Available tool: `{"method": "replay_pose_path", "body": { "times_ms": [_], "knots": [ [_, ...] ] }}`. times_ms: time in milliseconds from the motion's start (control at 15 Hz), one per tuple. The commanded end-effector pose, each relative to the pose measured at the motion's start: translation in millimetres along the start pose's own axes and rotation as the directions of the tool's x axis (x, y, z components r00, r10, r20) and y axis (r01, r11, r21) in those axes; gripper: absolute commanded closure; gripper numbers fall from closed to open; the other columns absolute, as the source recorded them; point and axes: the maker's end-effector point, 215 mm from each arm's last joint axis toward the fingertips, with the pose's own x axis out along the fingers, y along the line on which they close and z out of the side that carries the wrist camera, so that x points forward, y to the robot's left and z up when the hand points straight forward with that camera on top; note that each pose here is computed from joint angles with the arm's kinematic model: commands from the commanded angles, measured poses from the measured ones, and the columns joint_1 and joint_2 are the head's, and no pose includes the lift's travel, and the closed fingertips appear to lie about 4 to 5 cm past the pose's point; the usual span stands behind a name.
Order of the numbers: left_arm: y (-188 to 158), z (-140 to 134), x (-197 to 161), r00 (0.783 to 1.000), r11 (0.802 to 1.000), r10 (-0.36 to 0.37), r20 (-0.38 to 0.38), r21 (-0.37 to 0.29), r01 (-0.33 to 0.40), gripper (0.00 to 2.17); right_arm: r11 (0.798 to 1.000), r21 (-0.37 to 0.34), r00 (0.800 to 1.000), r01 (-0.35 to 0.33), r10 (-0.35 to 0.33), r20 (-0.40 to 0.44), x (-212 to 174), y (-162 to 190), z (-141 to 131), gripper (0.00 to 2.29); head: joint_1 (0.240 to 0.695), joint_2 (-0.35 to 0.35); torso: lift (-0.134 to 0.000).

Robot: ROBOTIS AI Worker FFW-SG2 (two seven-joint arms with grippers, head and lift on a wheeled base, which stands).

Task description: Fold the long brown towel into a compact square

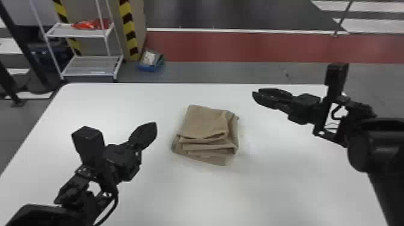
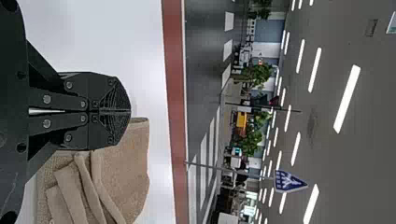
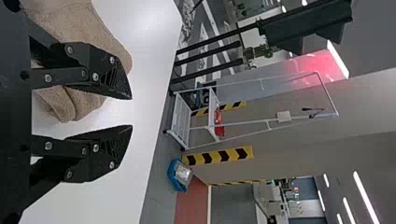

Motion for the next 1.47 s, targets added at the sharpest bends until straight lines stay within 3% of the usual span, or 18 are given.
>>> {"method": "replay_pose_path", "body": {
  "times_ms": [0,133,267,333,467,600,733,800,867,1000,1133,1267,1400],
  "knots": [
    [7,6,0,1.0,1.0,0.008,0.013,-0.019,-0.008,1.74,0.988,-0.149,0.999,0.032,-0.034,-0.007,-1,16,19,0.05,0.695,-0.039,-0.125],
    [28,6,-5,0.999,0.999,0.044,0.014,-0.032,-0.044,1.74,0.938,-0.348,1.0,0.0,0.0,0.0,16,47,34,0.08,0.695,-0.021,-0.125],
    [55,5,-11,0.996,0.995,0.094,0.012,-0.033,-0.094,1.74,0.892,-0.451,0.998,-0.031,0.003,-0.063,32,68,29,0.08,0.695,0.022,-0.125],
    [64,3,-14,0.994,0.993,0.111,0.008,-0.038,-0.11,1.74,0.858,-0.508,0.995,-0.082,0.04,-0.094,41,83,35,0.08,0.695,0.047,-0.125],
    [74,1,-19,0.991,0.991,0.13,0.006,-0.04,-0.13,1.74,0.794,-0.579,0.976,-0.185,0.078,-0.204,57,106,25,0.09,0.695,0.09,-0.125],
    [74,-3,-19,0.991,0.99,0.132,0.0,-0.044,-0.132,1.74,0.73,-0.617,0.942,-0.295,0.115,-0.315,75,138,7,0.16,0.695,0.148,-0.125],
    [71,-6,-18,0.992,0.991,0.124,-0.003,-0.049,-0.124,1.74,0.705,-0.615,0.906,-0.352,0.092,-0.413,89,155,-16,0.22,0.695,0.18,-0.125],
    [70,-5,-18,0.993,0.991,0.122,0.001,-0.05,-0.121,1.74,0.682,-0.627,0.888,-0.378,0.076,-0.453,94,162,-27,0.29,0.695,0.193,-0.125],
    [70,-7,-18,0.993,0.991,0.121,-0.003,-0.049,-0.121,1.74,0.675,-0.621,0.871,-0.399,0.068,-0.486,97,168,-34,0.29,0.695,0.207,-0.125],
    [73,-9,-19,0.992,0.991,0.124,-0.003,-0.046,-0.124,1.74,0.656,-0.644,0.853,-0.394,0.0,-0.522,101,162,-45,0.33,0.695,0.219,-0.125],
    [75,-9,-19,0.992,0.991,0.126,0.004,-0.045,-0.126,1.74,0.658,-0.637,0.838,-0.402,-0.016,-0.545,106,157,-52,0.47,0.695,0.223,-0.125],
    [76,-8,-18,0.992,0.991,0.126,0.007,-0.044,-0.126,1.74,0.645,-0.641,0.814,-0.417,-0.05,-0.579,111,151,-65,0.47,0.695,0.225,-0.125],
    [77,-7,-17,0.992,0.991,0.127,0.009,-0.044,-0.126,1.74,0.648,-0.623,0.788,-0.438,-0.056,-0.613,113,148,-82,0.47,0.695,0.224,-0.125]
  ]
}}
